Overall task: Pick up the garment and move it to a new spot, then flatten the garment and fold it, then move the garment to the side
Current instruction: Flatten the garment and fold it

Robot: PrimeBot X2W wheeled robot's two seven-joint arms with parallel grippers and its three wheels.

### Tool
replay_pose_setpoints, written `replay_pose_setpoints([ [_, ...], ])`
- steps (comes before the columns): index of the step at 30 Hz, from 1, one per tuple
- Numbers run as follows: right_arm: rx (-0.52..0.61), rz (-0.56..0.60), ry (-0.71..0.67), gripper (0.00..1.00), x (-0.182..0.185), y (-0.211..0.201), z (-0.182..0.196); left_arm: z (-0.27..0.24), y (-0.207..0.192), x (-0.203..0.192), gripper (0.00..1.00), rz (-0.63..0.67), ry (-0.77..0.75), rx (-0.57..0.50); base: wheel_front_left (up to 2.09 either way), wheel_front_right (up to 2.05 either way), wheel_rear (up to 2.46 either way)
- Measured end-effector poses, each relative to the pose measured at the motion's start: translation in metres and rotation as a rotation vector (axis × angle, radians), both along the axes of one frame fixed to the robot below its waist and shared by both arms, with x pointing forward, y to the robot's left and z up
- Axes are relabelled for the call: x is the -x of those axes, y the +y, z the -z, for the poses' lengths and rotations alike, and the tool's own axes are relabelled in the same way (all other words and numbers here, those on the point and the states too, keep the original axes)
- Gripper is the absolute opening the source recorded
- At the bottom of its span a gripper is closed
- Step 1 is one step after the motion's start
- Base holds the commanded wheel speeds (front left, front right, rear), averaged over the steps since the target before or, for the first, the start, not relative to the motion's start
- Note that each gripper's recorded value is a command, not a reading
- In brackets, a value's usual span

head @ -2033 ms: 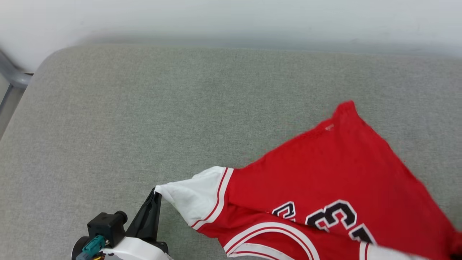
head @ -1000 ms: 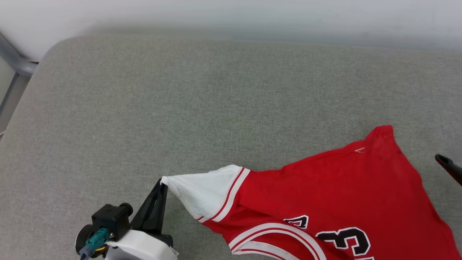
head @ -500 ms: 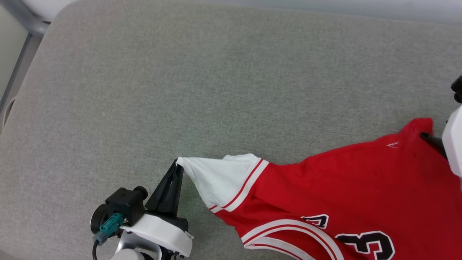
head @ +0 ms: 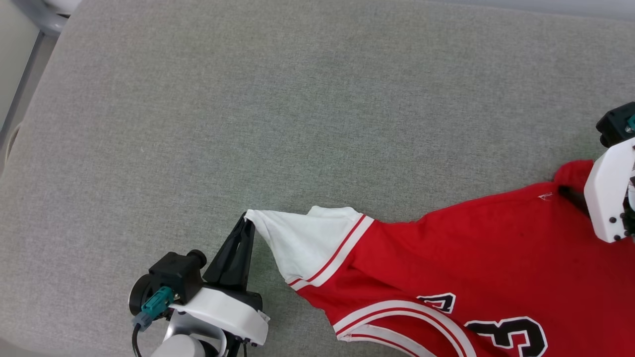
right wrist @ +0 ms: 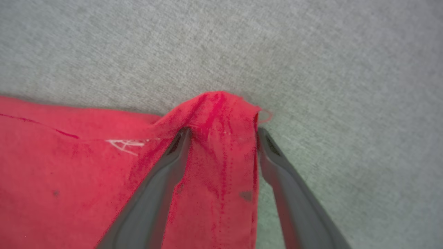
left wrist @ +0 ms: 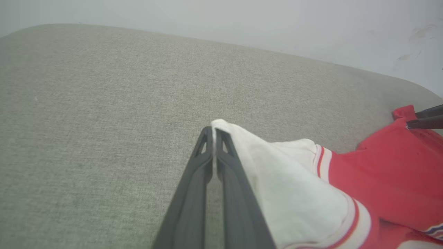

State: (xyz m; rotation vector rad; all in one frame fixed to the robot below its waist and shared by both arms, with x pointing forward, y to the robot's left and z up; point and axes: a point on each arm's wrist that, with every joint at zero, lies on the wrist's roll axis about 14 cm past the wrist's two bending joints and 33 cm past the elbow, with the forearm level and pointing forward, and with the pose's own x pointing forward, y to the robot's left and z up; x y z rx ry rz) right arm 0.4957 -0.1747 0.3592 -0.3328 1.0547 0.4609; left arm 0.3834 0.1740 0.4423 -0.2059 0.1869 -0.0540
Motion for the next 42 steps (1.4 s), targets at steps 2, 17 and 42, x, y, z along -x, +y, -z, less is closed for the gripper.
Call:
replay_pose_setpoints([
  [2, -0.018, 0.007, -0.023, 0.0, -0.001, 0.0, -0.002, -0.001, 0.0, -0.001, 0.0, 0.001, -0.004, 0.0, 0.0, 0.0, 0.0],
  [17, -0.3, 0.055, -0.607, 0.0, -0.022, 0.001, -0.144, -0.081, -0.01, -0.01, 0.0, 0.097, -0.246, -0.073, 0.0, 0.0, 0.0],
  [42, -0.445, 0.122, -1.122, 0.0, -0.01, -0.02, -0.312, -0.317, -0.063, -0.087, 0.0, 0.289, -0.851, -0.169, 0.0, 0.0, 0.0],
])
